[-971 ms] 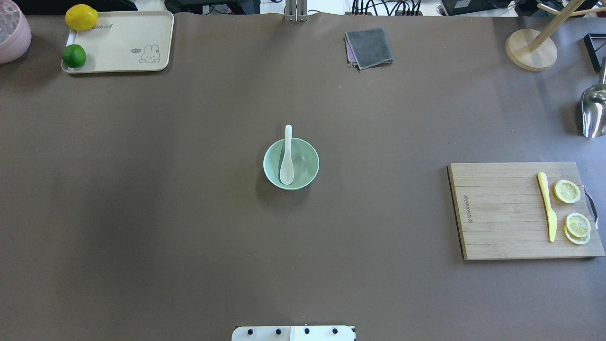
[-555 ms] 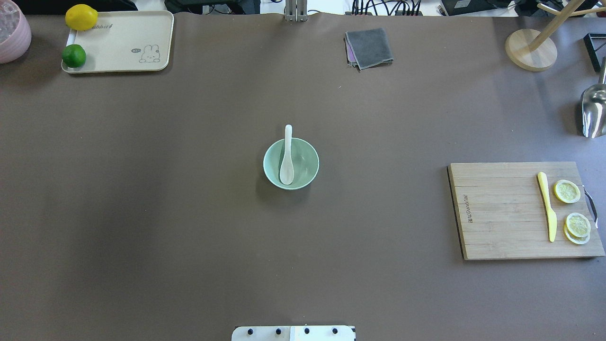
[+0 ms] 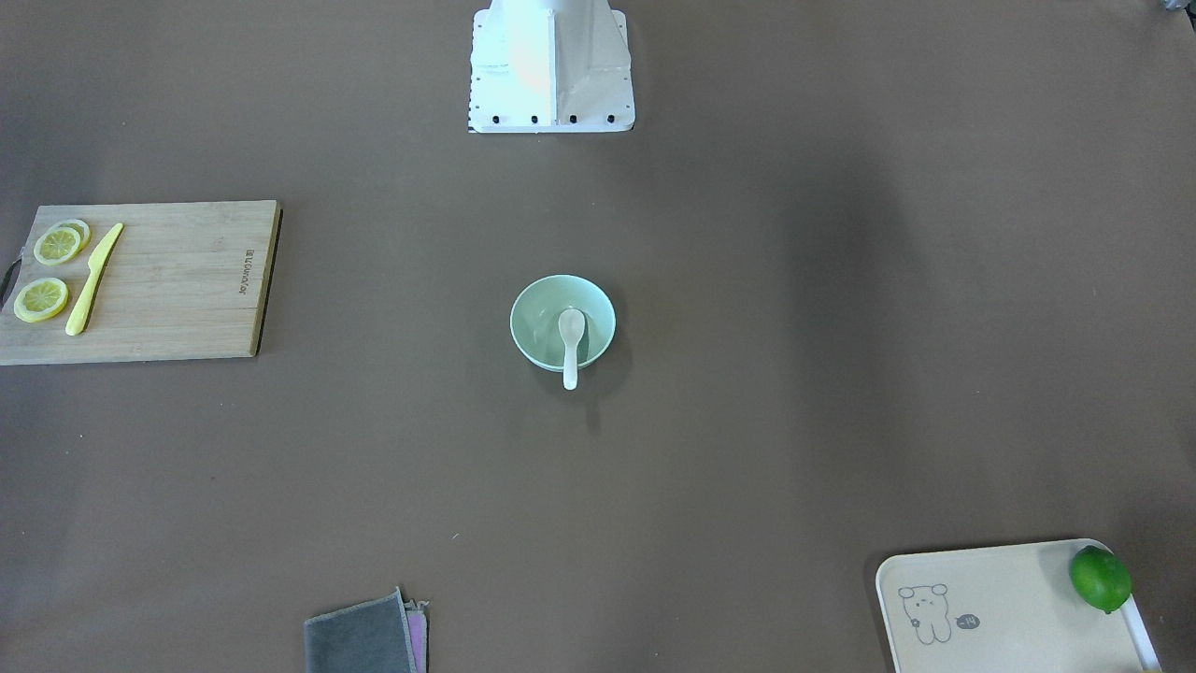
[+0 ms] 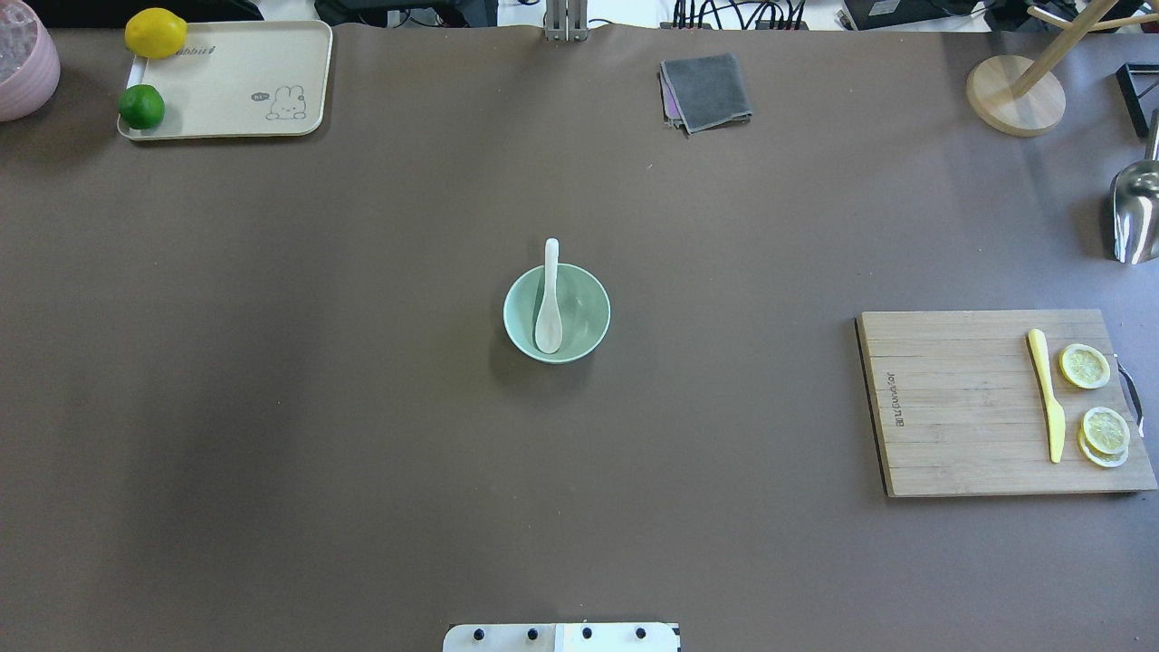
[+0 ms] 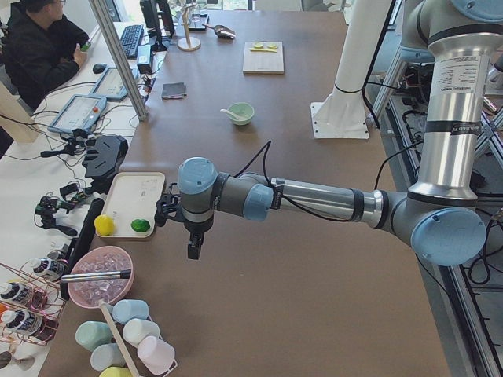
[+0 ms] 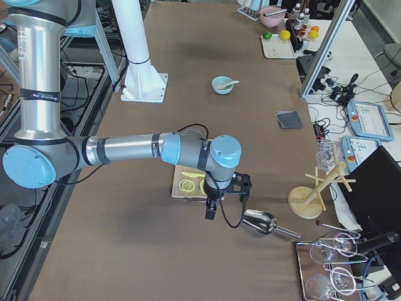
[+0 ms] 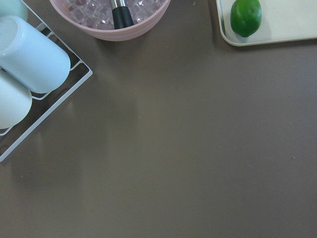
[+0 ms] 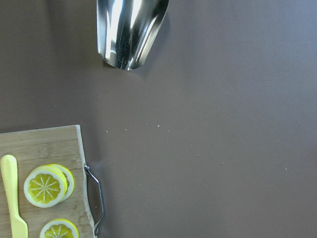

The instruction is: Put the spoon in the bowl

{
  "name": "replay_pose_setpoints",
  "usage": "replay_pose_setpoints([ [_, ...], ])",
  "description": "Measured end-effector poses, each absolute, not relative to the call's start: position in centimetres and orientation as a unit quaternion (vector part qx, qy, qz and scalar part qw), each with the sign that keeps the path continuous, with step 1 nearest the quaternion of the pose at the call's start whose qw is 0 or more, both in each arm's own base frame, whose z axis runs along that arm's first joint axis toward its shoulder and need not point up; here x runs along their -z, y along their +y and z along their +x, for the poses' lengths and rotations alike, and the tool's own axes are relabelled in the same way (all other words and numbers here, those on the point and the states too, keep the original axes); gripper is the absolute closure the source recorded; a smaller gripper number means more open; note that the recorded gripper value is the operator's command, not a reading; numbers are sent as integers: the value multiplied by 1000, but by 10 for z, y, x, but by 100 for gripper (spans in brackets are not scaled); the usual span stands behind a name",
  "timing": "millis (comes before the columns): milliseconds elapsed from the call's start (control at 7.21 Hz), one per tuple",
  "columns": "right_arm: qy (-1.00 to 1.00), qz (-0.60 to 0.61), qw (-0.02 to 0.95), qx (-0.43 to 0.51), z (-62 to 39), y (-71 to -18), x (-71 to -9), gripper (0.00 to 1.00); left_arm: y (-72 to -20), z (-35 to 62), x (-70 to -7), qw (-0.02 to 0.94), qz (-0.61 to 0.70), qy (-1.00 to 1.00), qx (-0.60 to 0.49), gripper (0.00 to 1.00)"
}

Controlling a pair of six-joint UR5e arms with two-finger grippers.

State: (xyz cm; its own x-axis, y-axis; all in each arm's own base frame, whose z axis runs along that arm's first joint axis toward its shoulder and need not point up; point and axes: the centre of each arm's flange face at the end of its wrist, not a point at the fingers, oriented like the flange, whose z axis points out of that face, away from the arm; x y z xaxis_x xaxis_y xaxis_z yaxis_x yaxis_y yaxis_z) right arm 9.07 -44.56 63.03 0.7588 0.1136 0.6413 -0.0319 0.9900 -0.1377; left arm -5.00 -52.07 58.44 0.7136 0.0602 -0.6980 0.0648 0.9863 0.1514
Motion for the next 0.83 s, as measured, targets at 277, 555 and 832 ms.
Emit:
replay_pose_setpoints([
  [277, -356, -68, 931, -42, 89, -446, -641, 0, -521, -50, -584, 922, 83, 378, 1, 2],
  [555, -358, -68, 930, -42, 88, -447, -641, 0, -523, -50, -582, 922, 85, 378, 0, 2],
  [832, -358, -65, 931, -40, 88, -450, -639, 0, -524, -50, -580, 922, 87, 378, -1, 2],
])
